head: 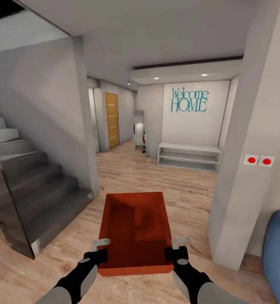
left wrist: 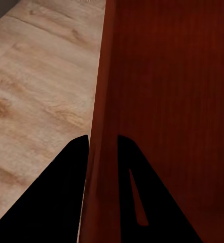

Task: Move the two storage containers from the living room to the garage. In the garage, place one container on the floor and stack the other container on top of it (either order is fine).

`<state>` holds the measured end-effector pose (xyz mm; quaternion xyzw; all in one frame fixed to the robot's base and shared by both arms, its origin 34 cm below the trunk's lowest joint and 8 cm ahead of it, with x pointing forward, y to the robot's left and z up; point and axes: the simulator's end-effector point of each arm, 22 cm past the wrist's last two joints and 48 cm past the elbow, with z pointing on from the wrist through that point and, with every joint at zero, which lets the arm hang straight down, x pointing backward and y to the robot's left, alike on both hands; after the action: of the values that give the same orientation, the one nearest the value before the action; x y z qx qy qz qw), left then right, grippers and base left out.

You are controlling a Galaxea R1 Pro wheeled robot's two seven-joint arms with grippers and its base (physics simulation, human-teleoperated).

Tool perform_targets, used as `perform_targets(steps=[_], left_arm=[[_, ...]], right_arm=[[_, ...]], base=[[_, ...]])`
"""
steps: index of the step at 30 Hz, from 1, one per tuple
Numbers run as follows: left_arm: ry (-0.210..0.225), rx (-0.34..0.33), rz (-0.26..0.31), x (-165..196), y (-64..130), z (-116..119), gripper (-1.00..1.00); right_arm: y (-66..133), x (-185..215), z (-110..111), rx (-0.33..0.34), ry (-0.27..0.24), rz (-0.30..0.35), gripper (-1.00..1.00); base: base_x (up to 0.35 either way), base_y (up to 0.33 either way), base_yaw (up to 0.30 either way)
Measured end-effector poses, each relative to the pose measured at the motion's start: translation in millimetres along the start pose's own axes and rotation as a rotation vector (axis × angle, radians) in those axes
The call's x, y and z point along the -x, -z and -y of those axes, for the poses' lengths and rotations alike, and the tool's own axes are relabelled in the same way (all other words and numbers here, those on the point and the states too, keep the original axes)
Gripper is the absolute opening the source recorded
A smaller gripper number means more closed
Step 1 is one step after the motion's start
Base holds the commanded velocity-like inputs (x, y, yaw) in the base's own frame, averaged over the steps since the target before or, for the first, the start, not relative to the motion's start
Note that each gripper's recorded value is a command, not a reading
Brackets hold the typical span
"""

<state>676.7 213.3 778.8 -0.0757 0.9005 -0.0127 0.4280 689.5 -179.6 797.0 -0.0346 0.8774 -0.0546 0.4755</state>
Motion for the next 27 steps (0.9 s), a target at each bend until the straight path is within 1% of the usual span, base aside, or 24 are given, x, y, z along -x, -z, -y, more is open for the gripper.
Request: perform_targets(steps=[27], left_arm=[[0.001,0.000,0.000,0.1,0.0,-0.1,-1.00]], right_arm=[[0.0,0.0,-0.1,0.000,0.001,-0.001,-1.00]], base=[[0.324,0.000,0.000]])
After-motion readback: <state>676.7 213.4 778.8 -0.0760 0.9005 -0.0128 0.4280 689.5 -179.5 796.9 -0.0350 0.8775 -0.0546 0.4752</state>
